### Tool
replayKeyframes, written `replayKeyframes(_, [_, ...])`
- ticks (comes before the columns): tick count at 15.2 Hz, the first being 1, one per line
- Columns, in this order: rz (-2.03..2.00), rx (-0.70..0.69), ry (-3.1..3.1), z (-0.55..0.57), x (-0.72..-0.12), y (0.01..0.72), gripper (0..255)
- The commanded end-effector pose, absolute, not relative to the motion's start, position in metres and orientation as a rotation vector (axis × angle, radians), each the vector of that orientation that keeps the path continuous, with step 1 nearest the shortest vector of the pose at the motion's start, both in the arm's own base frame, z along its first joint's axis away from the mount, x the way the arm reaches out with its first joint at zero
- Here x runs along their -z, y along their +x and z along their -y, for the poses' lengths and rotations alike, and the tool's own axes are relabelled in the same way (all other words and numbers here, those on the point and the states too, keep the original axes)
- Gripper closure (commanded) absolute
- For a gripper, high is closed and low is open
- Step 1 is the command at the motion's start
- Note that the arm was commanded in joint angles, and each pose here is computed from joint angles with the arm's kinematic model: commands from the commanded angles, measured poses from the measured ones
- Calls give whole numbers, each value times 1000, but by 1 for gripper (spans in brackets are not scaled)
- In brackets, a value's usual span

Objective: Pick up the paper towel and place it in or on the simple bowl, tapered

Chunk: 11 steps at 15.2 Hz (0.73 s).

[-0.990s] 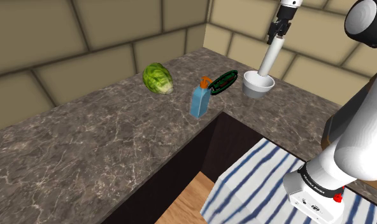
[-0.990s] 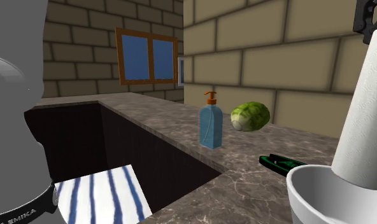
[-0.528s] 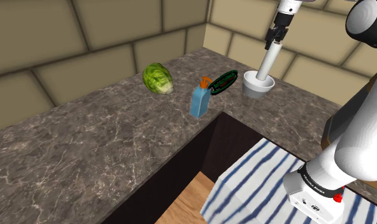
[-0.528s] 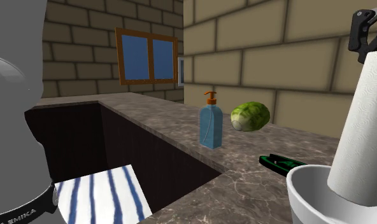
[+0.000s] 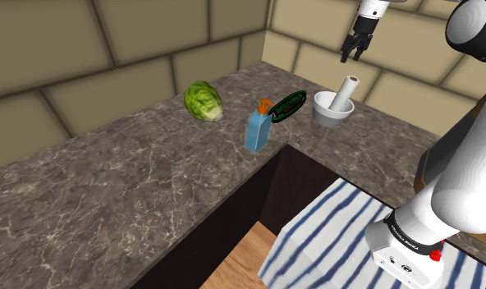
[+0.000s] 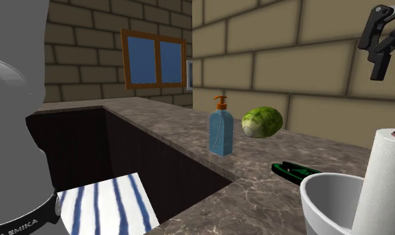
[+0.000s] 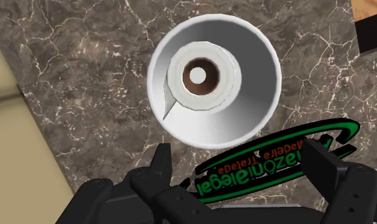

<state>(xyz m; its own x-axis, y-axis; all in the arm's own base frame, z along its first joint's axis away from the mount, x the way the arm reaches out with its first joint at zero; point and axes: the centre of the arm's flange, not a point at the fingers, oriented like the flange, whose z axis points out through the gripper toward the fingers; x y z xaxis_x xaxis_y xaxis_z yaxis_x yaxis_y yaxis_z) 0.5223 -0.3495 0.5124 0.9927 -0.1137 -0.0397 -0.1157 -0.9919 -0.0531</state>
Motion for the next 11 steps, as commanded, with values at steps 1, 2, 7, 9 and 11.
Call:
replayKeyframes(1, [-177, -57, -3081, 349, -512, 522, 0])
replayKeyframes(2, [-177, -57, -3081, 349, -512, 522, 0])
replayKeyframes(7, [-177, -57, -3081, 352, -562, 524, 0])
replayKeyframes(9, [-177, -57, -3081, 352, -562, 524, 0])
replayKeyframes(11, [-177, -57, -3081, 352, -562, 524, 0])
